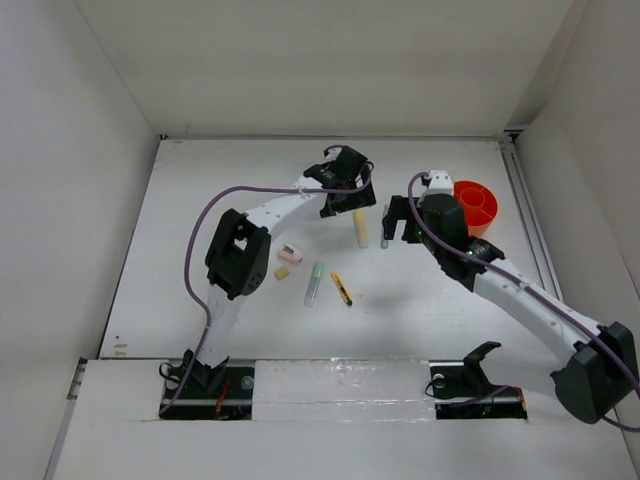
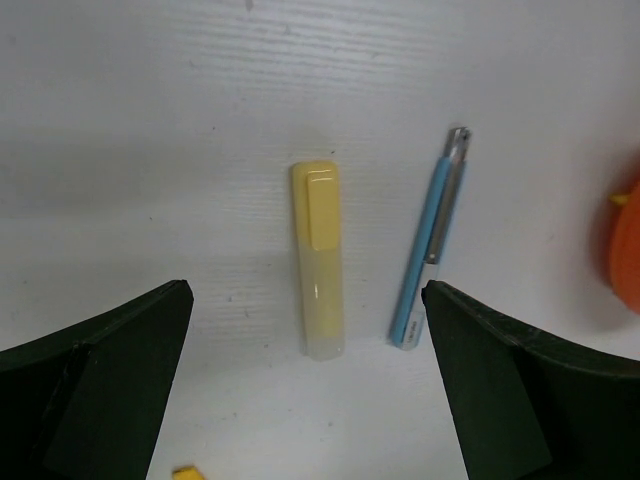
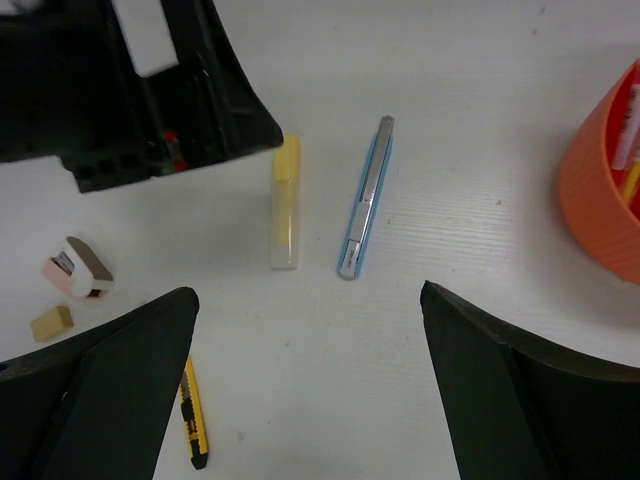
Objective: Sort the stationery into containers
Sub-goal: Pick up the pen from the center of the board, then place the pen in the storage box, then pick up the pen from the center of the board.
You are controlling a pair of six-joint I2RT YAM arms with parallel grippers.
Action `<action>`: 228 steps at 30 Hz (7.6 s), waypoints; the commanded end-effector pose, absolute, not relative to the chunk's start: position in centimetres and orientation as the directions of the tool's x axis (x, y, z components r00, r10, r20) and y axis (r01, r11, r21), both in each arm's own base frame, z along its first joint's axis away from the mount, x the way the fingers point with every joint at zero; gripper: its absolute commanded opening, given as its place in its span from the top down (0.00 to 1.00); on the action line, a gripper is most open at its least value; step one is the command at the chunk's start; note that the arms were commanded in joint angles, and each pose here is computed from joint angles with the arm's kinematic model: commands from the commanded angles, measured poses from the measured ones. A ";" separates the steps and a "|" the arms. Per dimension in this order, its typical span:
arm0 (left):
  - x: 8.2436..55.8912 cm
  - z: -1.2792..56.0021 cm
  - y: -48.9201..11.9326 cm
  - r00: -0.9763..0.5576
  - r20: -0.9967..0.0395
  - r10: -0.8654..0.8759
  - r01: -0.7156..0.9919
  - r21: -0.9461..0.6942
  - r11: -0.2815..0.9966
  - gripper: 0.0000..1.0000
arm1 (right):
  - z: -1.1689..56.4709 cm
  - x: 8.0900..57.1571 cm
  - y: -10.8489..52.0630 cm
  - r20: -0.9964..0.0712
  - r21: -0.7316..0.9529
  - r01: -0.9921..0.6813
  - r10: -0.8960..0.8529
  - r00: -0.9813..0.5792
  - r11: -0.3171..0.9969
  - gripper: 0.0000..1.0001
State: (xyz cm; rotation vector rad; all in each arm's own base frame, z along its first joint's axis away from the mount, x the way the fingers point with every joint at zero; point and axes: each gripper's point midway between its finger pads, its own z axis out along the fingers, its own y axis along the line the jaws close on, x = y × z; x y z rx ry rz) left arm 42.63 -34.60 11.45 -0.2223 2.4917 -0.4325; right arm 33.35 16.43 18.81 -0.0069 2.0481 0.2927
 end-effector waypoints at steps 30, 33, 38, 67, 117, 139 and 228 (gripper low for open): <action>38.3 1.9 -35.9 -0.876 -0.425 -0.230 -0.206 -0.101 0.973 0.02 | 22.7 30.8 14.2 -0.909 0.262 -0.231 0.159 -0.384 0.937 0.04; 38.6 1.0 -35.9 -0.874 -0.426 -0.234 -0.218 -0.086 0.972 0.13 | 23.3 30.4 13.9 -0.917 0.264 -0.247 0.163 -0.365 0.932 0.04; 38.1 -0.5 -35.9 -0.890 -0.396 -0.224 -0.215 -0.068 0.974 0.48 | 24.6 29.8 13.3 -0.927 0.268 -0.260 0.175 -0.331 0.928 0.06; 34.3 16.0 -38.0 -0.599 -0.800 -0.027 0.470 -0.379 0.797 1.00 | 26.3 34.9 15.2 -0.852 0.517 -0.510 0.357 -0.383 0.687 0.11; 28.0 25.5 -38.3 -0.467 -0.875 -0.129 0.686 -0.450 0.571 0.00 | 30.0 48.3 2.0 -0.938 0.291 -0.559 0.347 -0.007 0.777 1.00; 26.8 25.4 -39.0 -0.463 -0.878 -0.121 0.703 -0.447 0.553 0.00 | 23.9 52.1 -5.5 -0.916 0.378 -0.473 0.395 -0.068 0.796 1.00; 20.5 -0.5 -21.8 -0.922 -0.381 0.066 0.085 -0.033 0.996 1.00 | 32.1 37.0 18.2 -0.951 0.292 -0.544 0.180 -0.250 0.787 0.06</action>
